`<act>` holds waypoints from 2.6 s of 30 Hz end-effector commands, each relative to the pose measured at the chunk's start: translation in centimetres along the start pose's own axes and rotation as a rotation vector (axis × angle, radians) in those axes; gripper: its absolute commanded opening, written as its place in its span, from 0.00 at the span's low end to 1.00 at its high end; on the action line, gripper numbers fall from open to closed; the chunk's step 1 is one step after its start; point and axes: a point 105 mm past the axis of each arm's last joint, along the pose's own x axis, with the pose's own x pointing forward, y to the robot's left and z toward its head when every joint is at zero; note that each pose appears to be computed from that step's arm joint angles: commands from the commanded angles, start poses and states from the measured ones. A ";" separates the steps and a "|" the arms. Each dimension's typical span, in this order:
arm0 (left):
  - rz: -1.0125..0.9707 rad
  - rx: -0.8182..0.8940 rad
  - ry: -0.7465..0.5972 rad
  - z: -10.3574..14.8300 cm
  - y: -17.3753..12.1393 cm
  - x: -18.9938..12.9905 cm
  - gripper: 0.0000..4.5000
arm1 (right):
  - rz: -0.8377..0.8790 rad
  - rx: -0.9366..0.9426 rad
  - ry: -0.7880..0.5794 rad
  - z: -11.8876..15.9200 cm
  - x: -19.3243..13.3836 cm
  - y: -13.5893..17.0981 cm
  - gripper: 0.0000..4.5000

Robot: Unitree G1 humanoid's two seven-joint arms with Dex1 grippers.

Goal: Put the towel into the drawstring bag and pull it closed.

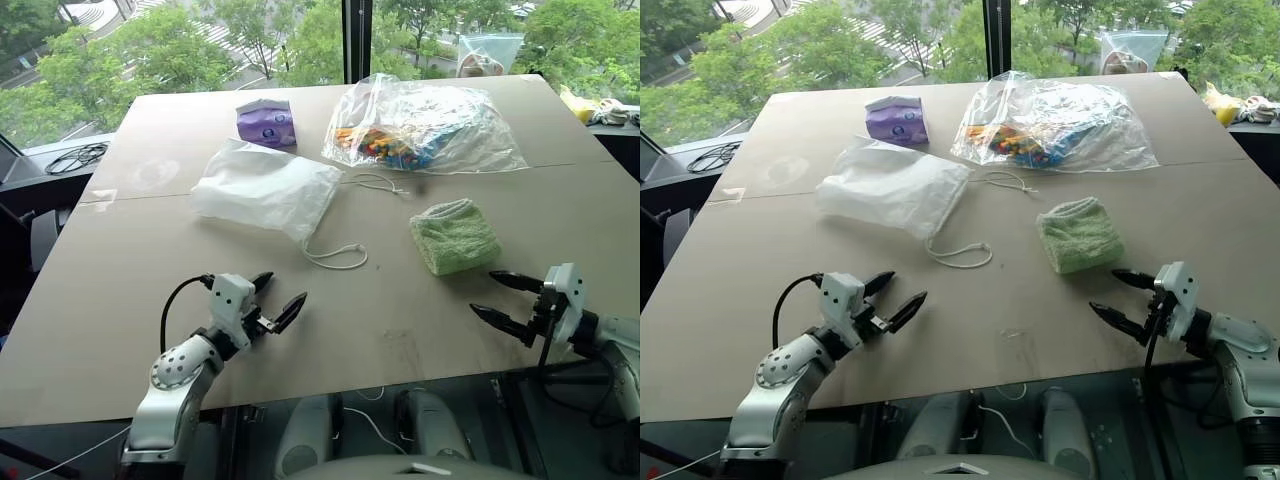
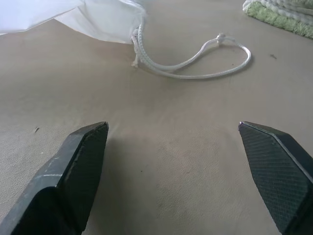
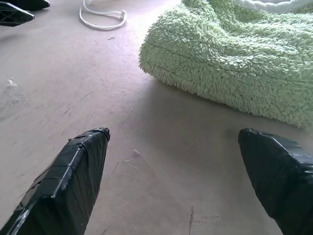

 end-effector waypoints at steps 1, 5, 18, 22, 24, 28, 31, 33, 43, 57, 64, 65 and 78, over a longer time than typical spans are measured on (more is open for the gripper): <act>-0.044 -0.107 -0.104 2.8 -1.7 1.6 0.98 | -0.017 -0.092 -0.090 3.6 -0.2 -1.4 1.00; -0.015 -0.138 -0.199 6.0 -2.1 3.5 0.98 | 0.007 -0.126 -0.177 7.1 0.4 -2.1 1.00; 0.227 0.027 -0.274 10.0 -2.7 9.3 0.98 | 0.181 -0.107 -0.357 12.3 2.3 0.1 1.00; 0.294 0.108 -0.221 9.1 -2.2 9.6 0.98 | 0.179 -0.097 -0.344 11.9 2.2 0.1 1.00; 0.327 0.143 -0.200 8.6 -1.8 9.7 0.98 | 0.176 -0.095 -0.338 11.7 2.1 0.0 1.00; 0.417 0.196 -0.175 8.0 -0.6 9.6 0.98 | 0.175 -0.092 -0.332 11.5 2.2 0.2 1.00; 0.477 0.291 -0.166 8.2 -0.2 9.9 0.98 | 0.171 -0.090 -0.327 11.3 2.2 0.2 1.00; 0.504 0.321 -0.159 8.2 0.0 10.1 0.98 | 0.169 -0.090 -0.326 11.3 2.2 0.2 1.00; 0.560 0.568 -0.135 8.4 0.4 11.1 0.98 | 0.139 -0.109 -0.325 11.5 2.0 -0.3 1.00; 0.594 0.721 -0.036 7.7 0.9 11.3 0.98 | 0.117 -0.129 -0.333 11.7 1.7 -1.0 1.00; 0.642 0.752 -0.042 8.1 1.7 10.8 0.47 | 0.107 -0.134 -0.330 11.5 1.6 -1.2 1.00; 0.642 0.762 -0.045 8.1 1.7 10.8 0.35 | 0.105 -0.135 -0.329 11.5 1.6 -1.2 1.00; 0.628 0.764 -0.104 9.0 1.5 10.2 0.02 | -0.117 -0.221 -0.210 10.2 2.6 -4.1 1.00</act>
